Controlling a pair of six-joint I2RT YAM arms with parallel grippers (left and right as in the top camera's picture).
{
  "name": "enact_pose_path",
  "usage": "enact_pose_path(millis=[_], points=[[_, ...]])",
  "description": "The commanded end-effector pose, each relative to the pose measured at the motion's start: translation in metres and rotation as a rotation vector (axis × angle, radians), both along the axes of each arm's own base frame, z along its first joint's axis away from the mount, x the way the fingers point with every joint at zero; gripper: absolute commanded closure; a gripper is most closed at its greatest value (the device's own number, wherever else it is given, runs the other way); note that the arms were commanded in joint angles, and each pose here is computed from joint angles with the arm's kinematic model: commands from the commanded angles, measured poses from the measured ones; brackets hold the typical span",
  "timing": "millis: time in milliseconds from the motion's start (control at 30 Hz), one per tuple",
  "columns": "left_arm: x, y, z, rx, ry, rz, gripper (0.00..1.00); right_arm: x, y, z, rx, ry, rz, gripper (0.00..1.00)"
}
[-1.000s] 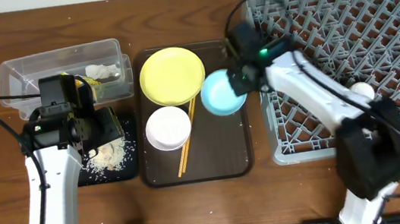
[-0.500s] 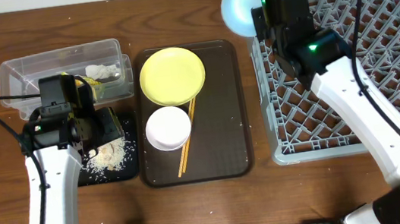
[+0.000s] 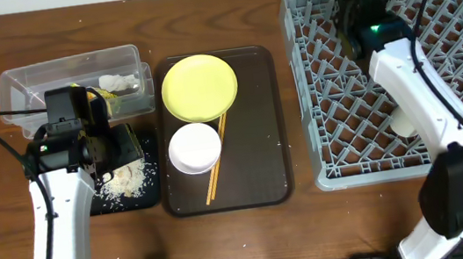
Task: Sort waste into correct bins and load items into the dishwasher rack
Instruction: 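Carry the light-blue bowl into the back of the dish rack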
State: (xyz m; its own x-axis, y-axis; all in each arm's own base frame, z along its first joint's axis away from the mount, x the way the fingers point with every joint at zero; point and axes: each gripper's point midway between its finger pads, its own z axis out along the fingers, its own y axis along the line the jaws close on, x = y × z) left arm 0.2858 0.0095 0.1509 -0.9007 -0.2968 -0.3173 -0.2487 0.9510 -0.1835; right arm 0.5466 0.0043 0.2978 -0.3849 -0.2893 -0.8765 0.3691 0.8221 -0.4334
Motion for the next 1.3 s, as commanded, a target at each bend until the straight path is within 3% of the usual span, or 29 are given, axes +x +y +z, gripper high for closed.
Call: enact_pose_path(millis=[0,333,567,1100,1267], points=[[-0.001,0.002,0.001,0.004,0.002,0.015,0.43,0.018,0.006,-0.023,-0.109,0.066,0.05,0.99],[-0.001,0.002,0.001,0.004,0.002,0.015,0.43,0.041,0.01,-0.096,-0.183,0.174,0.043,0.99],[-0.001,0.002,0.001,0.004,0.002,0.015,0.43,0.039,0.029,-0.108,-0.184,0.204,0.075,0.99],[-0.001,0.002,0.001,0.004,0.002,0.015,0.43,-0.002,0.042,-0.162,-0.099,0.418,0.03,0.99],[-0.001,0.002,0.001,0.004,0.002,0.015,0.43,-0.019,0.048,-0.163,0.019,0.415,-0.016,0.99]])
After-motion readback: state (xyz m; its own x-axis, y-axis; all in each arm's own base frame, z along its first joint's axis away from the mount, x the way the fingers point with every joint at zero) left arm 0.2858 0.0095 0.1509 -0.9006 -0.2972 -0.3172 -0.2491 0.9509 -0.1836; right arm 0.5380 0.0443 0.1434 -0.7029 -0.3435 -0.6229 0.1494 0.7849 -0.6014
